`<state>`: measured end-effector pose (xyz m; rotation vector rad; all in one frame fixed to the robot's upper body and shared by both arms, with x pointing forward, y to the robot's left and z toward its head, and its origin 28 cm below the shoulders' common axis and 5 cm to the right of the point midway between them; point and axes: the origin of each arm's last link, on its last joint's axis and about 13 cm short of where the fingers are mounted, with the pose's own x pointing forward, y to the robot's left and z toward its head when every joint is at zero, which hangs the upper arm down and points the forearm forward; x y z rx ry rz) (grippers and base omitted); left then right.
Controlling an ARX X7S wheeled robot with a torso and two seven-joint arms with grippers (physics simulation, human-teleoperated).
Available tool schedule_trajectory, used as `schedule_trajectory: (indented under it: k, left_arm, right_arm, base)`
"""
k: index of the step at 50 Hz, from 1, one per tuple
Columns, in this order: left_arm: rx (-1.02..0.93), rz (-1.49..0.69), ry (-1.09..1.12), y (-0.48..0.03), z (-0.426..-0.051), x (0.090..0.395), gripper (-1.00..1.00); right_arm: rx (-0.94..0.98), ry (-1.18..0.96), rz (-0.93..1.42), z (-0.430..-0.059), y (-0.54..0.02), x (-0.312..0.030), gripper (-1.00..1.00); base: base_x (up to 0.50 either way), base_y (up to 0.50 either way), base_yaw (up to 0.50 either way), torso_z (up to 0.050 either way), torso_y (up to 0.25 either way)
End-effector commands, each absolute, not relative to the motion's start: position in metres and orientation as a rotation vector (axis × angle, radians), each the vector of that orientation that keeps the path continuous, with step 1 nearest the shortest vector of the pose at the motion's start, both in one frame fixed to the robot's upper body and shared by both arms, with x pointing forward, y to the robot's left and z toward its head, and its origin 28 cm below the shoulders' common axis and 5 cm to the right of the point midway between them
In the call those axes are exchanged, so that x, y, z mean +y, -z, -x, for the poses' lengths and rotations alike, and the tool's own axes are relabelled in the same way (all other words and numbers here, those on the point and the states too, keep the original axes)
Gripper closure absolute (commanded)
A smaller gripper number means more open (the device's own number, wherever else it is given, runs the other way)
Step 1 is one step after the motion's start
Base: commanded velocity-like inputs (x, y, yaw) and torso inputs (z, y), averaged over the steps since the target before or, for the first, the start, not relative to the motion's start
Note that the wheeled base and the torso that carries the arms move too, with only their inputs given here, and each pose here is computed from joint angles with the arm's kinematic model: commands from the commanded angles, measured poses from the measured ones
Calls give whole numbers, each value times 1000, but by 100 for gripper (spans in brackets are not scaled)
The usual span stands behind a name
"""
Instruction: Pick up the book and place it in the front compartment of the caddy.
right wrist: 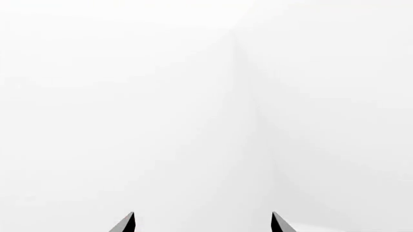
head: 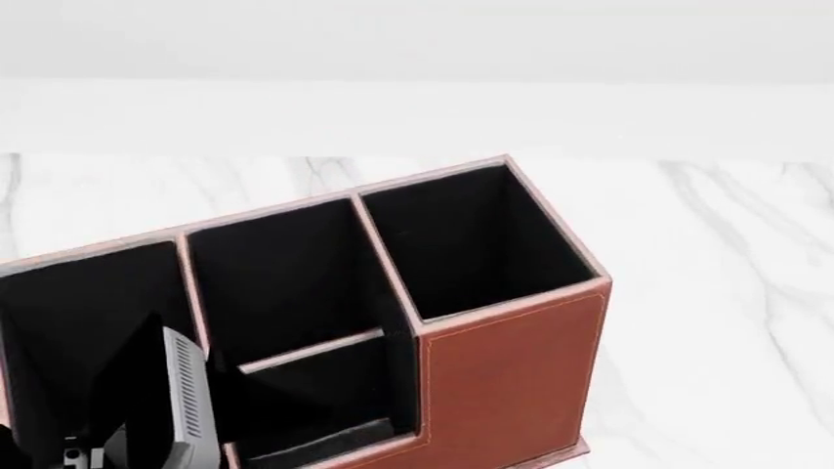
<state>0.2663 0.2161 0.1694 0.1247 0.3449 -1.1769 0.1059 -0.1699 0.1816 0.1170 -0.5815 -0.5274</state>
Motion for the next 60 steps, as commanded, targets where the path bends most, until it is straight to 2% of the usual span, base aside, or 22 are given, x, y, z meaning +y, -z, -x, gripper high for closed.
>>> schedule_trajectory:
  k: [1,12,40,60]
  left_arm:
    - [350,-156,1166,-160,-262,215,-100]
    - [382,-189,1099,-156,-261,213,-100]
    - [339,-202,1159,-166,-246,200,-100]
    - [429,-220,1170,-123,-228,183,-100]
  right_arm:
    - [-567,517,-112,-109,-181,-170,-100]
    - [-522,504,-100,-124,-176,-169,-100]
    - [-536,505,-101,-120,-182,-169,-100]
    - [-563,517,-116,-108,-183,-170,-100]
  base:
    - [0,0,0,0,0]
    - [0,0,0,0,0]
    - [0,0,0,0,0]
    - [0,0,0,0,0]
